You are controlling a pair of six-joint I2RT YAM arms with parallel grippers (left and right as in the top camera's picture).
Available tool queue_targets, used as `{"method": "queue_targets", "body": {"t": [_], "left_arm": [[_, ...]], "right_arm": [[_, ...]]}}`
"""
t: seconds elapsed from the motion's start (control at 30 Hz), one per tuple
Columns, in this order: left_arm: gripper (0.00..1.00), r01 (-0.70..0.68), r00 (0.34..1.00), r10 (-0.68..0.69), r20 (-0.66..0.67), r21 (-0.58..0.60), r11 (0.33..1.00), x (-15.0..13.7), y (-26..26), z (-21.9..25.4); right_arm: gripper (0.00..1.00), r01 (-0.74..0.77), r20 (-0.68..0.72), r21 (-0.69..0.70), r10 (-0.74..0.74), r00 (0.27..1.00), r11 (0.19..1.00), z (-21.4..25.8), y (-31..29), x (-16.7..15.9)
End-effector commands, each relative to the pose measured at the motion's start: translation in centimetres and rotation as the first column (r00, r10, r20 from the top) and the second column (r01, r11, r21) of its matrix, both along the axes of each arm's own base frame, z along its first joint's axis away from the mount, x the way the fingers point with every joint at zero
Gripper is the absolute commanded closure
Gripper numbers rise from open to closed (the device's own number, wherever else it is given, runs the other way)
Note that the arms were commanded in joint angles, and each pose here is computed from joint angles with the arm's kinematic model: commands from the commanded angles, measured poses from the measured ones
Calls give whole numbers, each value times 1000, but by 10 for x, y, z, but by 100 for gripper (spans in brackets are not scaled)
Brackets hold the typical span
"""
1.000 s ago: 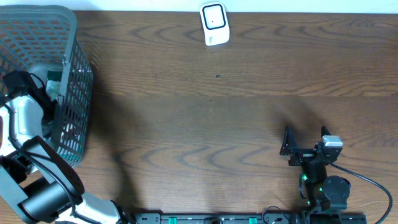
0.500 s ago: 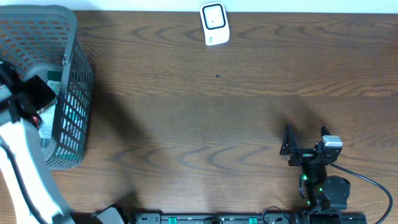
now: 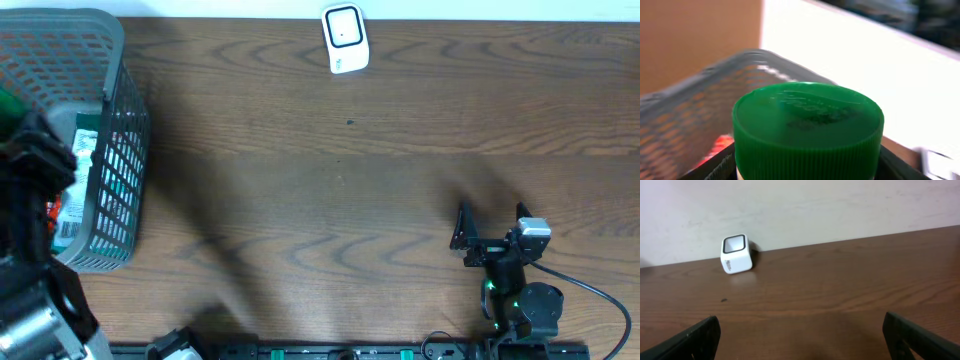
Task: Scan the item barcode
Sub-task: 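Lift the jar out and carry it toward the white scanner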
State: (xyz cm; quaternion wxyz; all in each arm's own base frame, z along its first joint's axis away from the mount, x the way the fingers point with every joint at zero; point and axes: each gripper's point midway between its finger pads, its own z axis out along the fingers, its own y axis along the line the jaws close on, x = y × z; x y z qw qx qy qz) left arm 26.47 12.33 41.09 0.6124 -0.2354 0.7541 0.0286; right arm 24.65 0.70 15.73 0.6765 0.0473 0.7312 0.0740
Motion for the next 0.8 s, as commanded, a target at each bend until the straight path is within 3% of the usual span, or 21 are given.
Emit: {"method": "queue_targets", "body": {"t": [0.0,0.13,0.33,0.57,0.77], "left_arm": [[45,304,953,-300,47,-134,943,19,-61,1],[45,473,875,-484,21,-260,842,28,-114,-17],[46,579,758,-646,-91,-363,730,36,-175,-54],[46,599,629,-734,-256,-444,667,51,-240,-107],[46,619,507,-762,-403,-444,647,56,-291,-157]], "right_arm": [[1,-5,-6,9,5,1000,1000,-2,2,0],[1,-5,-6,9,5,1000,1000,-2,2,0],[1,-5,-6,9,5,1000,1000,-2,2,0],[1,-5,-6,9,5,1000,1000,-2,2,0],[1,-5,-6,9,5,1000,1000,-2,2,0]]}}
